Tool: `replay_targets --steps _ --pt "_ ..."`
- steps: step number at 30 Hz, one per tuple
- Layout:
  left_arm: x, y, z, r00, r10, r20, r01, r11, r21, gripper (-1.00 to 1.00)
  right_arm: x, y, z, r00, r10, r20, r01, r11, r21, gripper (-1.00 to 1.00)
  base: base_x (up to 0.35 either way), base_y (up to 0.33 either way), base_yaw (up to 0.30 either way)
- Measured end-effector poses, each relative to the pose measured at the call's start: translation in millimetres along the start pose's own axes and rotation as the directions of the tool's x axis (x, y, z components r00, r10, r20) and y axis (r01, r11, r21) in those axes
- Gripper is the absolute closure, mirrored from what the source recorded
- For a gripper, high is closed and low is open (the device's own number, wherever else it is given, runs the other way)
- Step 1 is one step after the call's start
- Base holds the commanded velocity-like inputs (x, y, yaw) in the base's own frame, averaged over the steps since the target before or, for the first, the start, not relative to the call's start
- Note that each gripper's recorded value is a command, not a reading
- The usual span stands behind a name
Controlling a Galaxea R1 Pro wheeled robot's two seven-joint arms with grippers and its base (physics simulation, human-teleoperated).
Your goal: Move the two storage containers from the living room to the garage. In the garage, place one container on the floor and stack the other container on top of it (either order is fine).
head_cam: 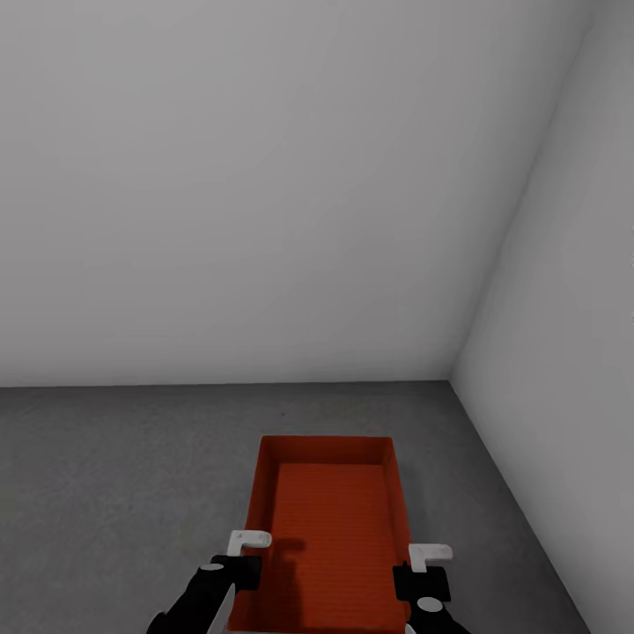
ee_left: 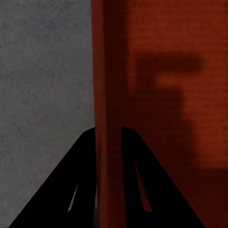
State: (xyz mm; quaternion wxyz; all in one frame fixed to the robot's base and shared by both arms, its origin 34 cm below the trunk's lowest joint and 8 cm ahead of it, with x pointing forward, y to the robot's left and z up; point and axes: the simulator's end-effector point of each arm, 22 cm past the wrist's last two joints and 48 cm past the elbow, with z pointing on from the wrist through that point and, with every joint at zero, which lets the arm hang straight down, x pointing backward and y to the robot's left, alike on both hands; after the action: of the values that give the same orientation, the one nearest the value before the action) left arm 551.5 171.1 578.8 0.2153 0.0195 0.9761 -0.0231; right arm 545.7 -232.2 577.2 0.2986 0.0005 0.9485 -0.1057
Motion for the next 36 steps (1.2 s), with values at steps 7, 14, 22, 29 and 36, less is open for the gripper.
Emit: replay_targets --steps 7,14,22,29,36 --pt "-0.1 -0.3 0.0 1.0 0.001 0.0 -0.001 1.0 0.001 1.0 0.0 -0.2 0.1 1.0 0.0 0.0 0.0 1.0 0.0 1.0 0.323 0.0 -0.001" --pt "-0.2 -0.1 0.0 1.0 0.0 0.001 0.0 1.0 0.0 1.0 -0.1 -0.1 0.0 1.0 0.0 0.001 0.0 1.0 0.0 1.0 0.323 0.0 0.0" --pt "0.0 0.2 0.0 1.0 0.0 0.0 0.0 1.0 0.0 1.0 -0.1 0.1 0.0 1.0 0.0 0.0 0.0 1.0 0.0 1.0 0.323 0.0 0.0" --pt "0.2 0.0 0.0 1.0 0.0 -0.001 0.0 1.0 0.001 1.0 0.0 0.2 0.1 1.0 0.0 0.0 0.0 1.0 -0.001 1.0 0.323 0.0 0.149" --pt "0.2 0.0 0.0 1.0 0.0 -0.001 0.0 1.0 0.001 1.0 0.0 0.2 0.1 1.0 0.0 0.0 0.0 1.0 -0.002 1.0 0.315 0.0 0.199"
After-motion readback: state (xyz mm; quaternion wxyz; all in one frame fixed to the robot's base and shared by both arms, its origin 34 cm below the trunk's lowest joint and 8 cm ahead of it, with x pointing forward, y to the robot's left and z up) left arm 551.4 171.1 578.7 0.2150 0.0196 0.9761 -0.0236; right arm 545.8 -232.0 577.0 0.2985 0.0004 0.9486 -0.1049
